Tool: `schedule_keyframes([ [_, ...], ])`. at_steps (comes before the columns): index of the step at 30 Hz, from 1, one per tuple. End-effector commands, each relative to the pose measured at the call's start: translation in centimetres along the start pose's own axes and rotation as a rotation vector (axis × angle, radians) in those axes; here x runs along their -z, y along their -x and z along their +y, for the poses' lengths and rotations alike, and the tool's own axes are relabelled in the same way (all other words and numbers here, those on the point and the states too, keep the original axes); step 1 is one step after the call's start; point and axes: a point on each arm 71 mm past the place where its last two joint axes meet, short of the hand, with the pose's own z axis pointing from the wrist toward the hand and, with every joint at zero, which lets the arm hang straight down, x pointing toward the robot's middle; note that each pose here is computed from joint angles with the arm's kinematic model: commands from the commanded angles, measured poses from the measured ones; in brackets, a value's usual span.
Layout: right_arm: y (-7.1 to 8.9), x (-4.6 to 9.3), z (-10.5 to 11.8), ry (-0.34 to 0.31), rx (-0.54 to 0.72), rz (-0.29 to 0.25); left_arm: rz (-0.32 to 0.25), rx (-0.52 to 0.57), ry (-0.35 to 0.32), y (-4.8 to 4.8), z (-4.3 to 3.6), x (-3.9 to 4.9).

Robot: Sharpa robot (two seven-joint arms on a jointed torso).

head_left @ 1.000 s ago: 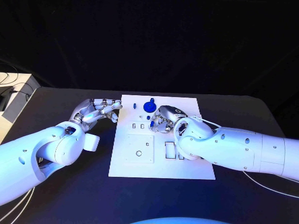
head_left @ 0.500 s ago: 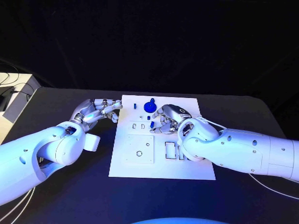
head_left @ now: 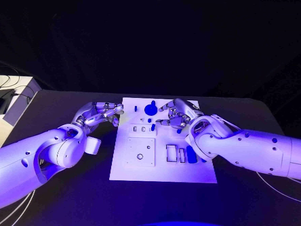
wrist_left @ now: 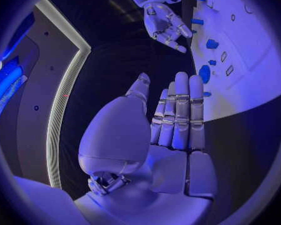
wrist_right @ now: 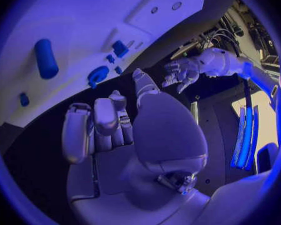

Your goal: Assemble the parts on the task board

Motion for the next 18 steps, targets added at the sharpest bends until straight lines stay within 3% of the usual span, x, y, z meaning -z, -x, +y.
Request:
schedule_keyframes([
  [1, 1.9, -0.2, -0.3, 0.026, -0.220, -0.057, 0.050, -0.097, 0.049, -0.42, 0.27, -0.22],
  [8, 5.5, -0.3, -2.4, 0.000, -0.364, -0.087, 0.128, -0.293, 0.127, -0.96, -0.66, -2.33],
  [13, 7.1, -0.5, -3.9, -0.009, -0.392, -0.096, 0.208, -0.489, 0.243, -1.52, -1.56, -4.42],
  [18, 8.0, -0.6, -4.9, -0.023, -0.386, -0.114, 0.228, -0.656, 0.304, -2.26, -2.40, -6.23],
])
